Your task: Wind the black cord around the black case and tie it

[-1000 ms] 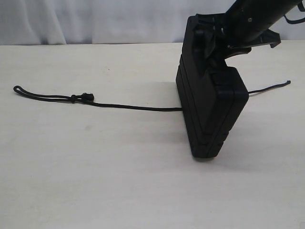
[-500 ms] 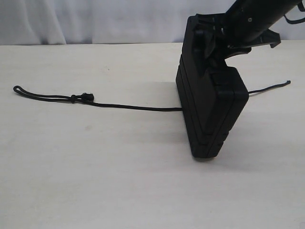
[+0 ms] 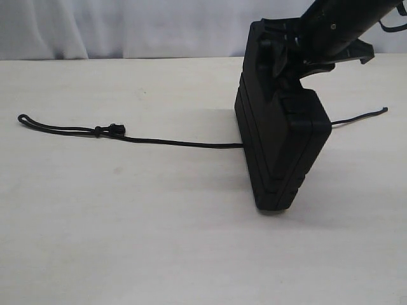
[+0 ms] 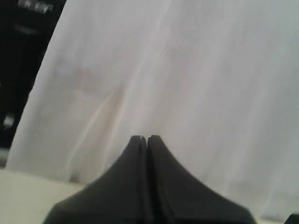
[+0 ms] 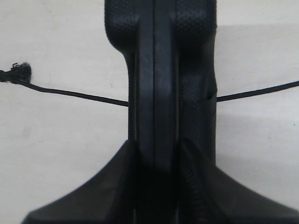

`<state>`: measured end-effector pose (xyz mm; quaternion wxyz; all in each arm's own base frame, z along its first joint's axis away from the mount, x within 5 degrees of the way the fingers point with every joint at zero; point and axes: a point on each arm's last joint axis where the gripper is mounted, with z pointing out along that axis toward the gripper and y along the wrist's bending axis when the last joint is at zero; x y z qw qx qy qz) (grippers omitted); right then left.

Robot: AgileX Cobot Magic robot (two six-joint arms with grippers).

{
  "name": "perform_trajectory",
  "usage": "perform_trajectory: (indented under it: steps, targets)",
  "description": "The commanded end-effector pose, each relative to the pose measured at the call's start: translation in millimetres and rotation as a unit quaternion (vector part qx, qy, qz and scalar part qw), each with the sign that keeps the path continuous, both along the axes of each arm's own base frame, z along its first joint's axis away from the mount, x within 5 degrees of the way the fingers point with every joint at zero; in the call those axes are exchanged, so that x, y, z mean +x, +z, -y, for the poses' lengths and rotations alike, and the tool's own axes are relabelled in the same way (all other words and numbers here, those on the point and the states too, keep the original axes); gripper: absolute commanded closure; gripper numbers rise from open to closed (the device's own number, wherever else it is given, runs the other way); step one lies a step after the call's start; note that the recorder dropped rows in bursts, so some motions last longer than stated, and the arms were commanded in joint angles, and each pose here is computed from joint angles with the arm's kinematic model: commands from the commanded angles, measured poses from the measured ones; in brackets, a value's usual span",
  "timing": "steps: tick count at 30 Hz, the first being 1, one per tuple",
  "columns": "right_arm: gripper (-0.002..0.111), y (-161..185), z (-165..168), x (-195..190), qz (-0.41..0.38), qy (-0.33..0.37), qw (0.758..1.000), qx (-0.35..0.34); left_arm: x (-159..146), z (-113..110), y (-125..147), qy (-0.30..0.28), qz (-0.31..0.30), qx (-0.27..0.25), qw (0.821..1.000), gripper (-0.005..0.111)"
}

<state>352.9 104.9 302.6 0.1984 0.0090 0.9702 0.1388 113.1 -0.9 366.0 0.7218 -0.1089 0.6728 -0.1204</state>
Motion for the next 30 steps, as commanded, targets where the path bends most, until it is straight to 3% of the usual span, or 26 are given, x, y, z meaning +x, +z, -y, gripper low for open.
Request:
perform_trajectory:
  steps: [1,5,8,14,17,22,27,30]
  targets:
    - [0.104,4,-1,-2,0.004,-0.003,1.0,0.015,46,-1,-20,0.009,-0.17,0.07,0.983,0.107]
    - [0.104,4,-1,-2,0.004,-0.003,1.0,0.015,84,11,-50,-0.039,-0.259,0.148,0.954,0.107]
    - [0.104,4,-1,-2,0.004,-0.003,1.0,0.015,112,25,-79,-0.094,-0.336,0.197,0.916,0.107]
    - [0.104,4,-1,-2,0.004,-0.003,1.0,0.015,161,59,-121,-0.253,-0.464,0.266,0.806,0.102]
    - [0.104,4,-1,-2,0.004,-0.003,1.0,0.015,178,65,-138,-0.294,-0.49,0.288,0.768,0.082]
    - [0.104,4,-1,-2,0.004,-0.003,1.0,0.015,197,62,-166,-0.333,-0.456,0.42,0.71,0.04]
    - [0.104,4,-1,-2,0.004,-0.003,1.0,0.015,211,63,-177,-0.325,-0.418,0.46,0.713,0.038]
    - [0.104,4,-1,-2,0.004,-0.003,1.0,0.015,214,63,-186,-0.338,-0.41,0.487,0.693,0.038]
